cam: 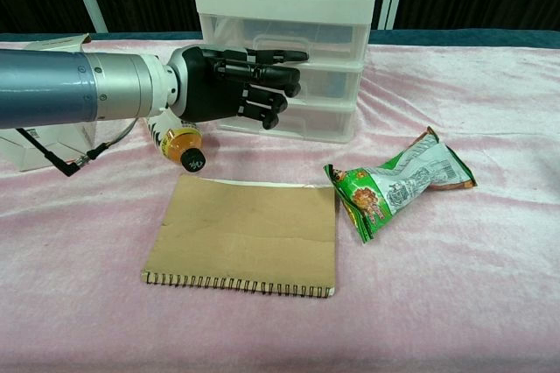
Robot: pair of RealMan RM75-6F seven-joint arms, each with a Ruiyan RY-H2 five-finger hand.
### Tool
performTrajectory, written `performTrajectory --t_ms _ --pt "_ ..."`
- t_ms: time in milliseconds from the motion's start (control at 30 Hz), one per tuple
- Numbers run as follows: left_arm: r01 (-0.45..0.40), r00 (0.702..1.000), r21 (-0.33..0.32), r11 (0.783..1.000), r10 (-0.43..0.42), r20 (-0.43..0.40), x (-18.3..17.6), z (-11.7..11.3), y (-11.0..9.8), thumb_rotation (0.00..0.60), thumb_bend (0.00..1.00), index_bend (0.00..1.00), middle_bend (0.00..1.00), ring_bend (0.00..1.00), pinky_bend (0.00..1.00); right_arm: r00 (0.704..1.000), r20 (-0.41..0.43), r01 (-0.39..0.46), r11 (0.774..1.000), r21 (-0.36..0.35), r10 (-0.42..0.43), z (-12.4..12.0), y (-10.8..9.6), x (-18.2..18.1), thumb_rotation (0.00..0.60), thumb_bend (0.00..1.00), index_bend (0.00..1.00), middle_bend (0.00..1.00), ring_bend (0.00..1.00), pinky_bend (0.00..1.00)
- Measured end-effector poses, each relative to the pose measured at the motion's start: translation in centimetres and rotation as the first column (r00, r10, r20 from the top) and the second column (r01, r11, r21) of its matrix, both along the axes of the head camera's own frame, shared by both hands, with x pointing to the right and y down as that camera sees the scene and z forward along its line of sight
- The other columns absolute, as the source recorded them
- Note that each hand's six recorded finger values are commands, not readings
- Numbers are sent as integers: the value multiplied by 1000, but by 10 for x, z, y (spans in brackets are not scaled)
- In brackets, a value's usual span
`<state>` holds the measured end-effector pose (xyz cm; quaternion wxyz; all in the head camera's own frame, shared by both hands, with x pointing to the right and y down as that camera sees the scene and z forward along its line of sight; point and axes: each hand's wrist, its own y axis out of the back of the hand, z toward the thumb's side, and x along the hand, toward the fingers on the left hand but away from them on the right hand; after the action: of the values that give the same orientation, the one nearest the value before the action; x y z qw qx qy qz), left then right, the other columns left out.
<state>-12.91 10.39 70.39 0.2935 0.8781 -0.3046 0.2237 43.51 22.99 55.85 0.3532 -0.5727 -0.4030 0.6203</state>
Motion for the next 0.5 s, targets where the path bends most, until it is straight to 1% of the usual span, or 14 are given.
performTrajectory --t_ms 500 --pt "-35 999 6 999 35 -1 -2 -2 5 600 422 0 635 615 647 1000 -7 -6 1000 0 6 0 0 1 600 258 146 115 180 198"
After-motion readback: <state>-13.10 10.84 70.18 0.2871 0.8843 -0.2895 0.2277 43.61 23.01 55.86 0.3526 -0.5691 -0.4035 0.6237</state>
